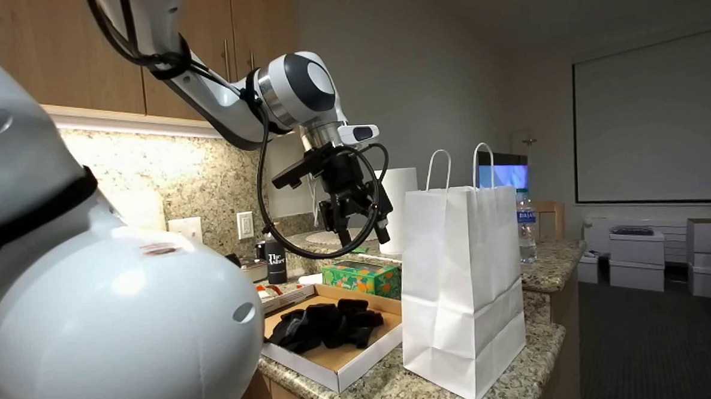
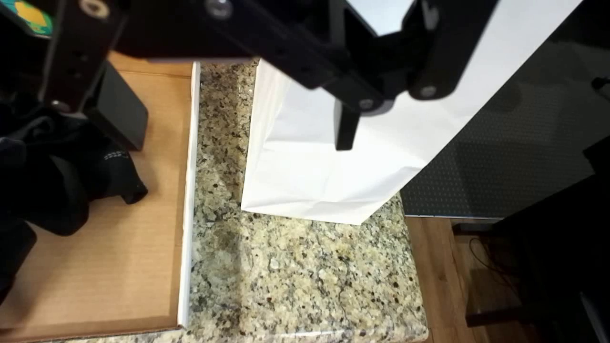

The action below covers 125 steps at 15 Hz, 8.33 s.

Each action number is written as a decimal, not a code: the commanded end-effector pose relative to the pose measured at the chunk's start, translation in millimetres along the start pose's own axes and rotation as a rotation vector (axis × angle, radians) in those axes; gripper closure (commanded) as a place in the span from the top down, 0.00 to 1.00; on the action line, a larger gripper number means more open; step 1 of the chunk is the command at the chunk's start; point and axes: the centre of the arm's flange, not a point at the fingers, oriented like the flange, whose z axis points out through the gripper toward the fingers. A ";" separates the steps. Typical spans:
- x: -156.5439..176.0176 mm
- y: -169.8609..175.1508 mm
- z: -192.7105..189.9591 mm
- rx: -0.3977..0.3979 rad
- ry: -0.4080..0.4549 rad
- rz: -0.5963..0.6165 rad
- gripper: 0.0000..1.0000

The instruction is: Remove all the objects from the tray and put them in the carrier bag

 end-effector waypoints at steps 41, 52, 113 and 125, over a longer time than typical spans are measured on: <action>50.6 -239.1 148.3 0.325 -0.201 -0.142 1.00; 38.5 -270.7 194.4 0.243 -0.307 -0.167 0.68; 83.4 -111.3 -201.1 -0.052 -0.173 -0.148 0.09; 125.2 59.9 -294.6 0.086 -0.141 0.193 0.09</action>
